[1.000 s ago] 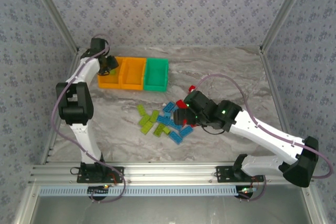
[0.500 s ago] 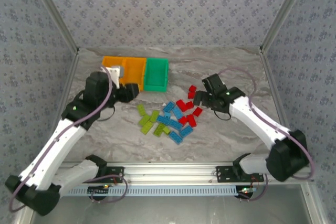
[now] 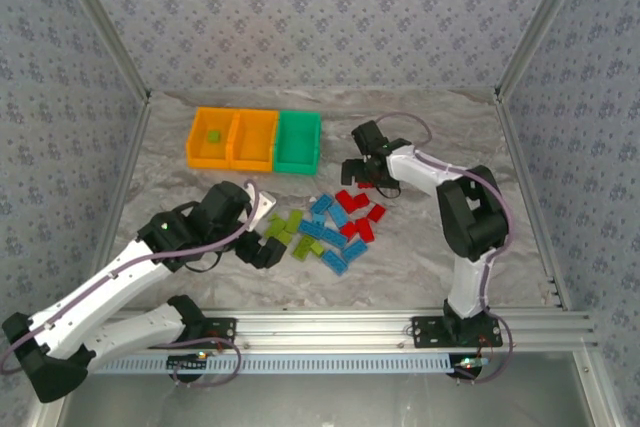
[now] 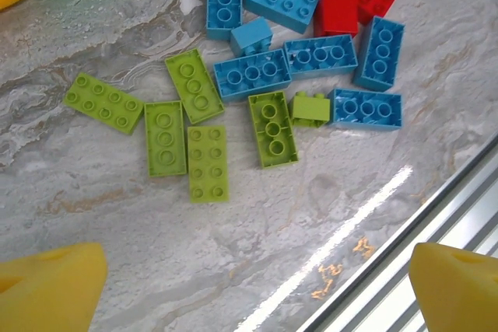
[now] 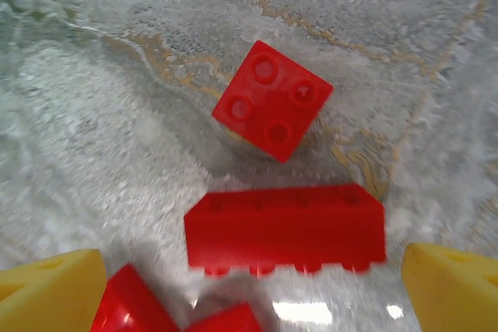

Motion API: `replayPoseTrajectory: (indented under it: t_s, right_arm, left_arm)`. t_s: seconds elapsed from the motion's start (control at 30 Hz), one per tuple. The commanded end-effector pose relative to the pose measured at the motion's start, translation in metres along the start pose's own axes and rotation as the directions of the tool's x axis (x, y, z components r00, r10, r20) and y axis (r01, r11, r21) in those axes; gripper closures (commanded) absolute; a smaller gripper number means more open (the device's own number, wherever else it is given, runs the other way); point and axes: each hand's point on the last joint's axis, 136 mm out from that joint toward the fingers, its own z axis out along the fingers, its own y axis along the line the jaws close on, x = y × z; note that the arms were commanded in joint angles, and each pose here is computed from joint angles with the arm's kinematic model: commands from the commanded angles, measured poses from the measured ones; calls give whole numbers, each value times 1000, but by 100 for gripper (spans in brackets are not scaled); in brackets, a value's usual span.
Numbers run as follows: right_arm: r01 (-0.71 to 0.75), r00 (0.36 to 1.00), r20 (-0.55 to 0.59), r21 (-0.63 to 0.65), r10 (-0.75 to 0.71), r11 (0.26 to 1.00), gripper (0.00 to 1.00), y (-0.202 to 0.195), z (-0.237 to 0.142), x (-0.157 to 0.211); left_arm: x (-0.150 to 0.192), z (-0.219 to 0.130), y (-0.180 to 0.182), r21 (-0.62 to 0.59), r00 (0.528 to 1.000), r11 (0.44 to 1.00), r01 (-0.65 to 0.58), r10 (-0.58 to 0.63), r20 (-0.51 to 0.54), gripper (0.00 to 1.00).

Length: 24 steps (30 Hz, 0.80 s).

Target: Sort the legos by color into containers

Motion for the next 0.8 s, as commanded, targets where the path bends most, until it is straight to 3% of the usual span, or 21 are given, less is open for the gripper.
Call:
replayPoseTrajectory:
  t_s: [0.0, 0.1, 0.27, 0.43, 0.6, 0.7, 0.77]
  right_arm:
    - [39, 999, -8, 34, -38, 999, 6, -5, 14, -5]
    - [60, 998, -25, 51, -58, 997, 24, -7, 21, -4]
    - [56, 998, -3, 58, -56, 997, 46, -9, 8, -4]
    - [112, 980, 164, 41, -117, 993, 50, 13, -63, -19]
    - [255, 901, 372, -37, -224, 966, 50, 81, -137, -30]
    - [328, 856, 437, -47, -275, 944, 49, 121, -151, -44]
    - [336, 857, 426, -36, -290, 941, 49, 135, -136, -57]
  left_arm:
    - [-1, 1, 3, -23, 997, 997, -78, 78, 6, 1]
    - [-1, 3, 3, -24, 996, 996, -85, 85, 2, 1]
    - [-2, 0, 7, -44, 996, 995, -88, 89, 21, 1]
    - [-8, -7, 21, -112, 996, 993, -41, 50, 73, 1]
    - [-19, -26, 59, -198, 969, 965, 170, -127, 211, 1]
    - [-20, -33, 71, -208, 951, 953, 218, -160, 264, 1]
    - [-17, -35, 75, -222, 947, 949, 225, -159, 279, 1]
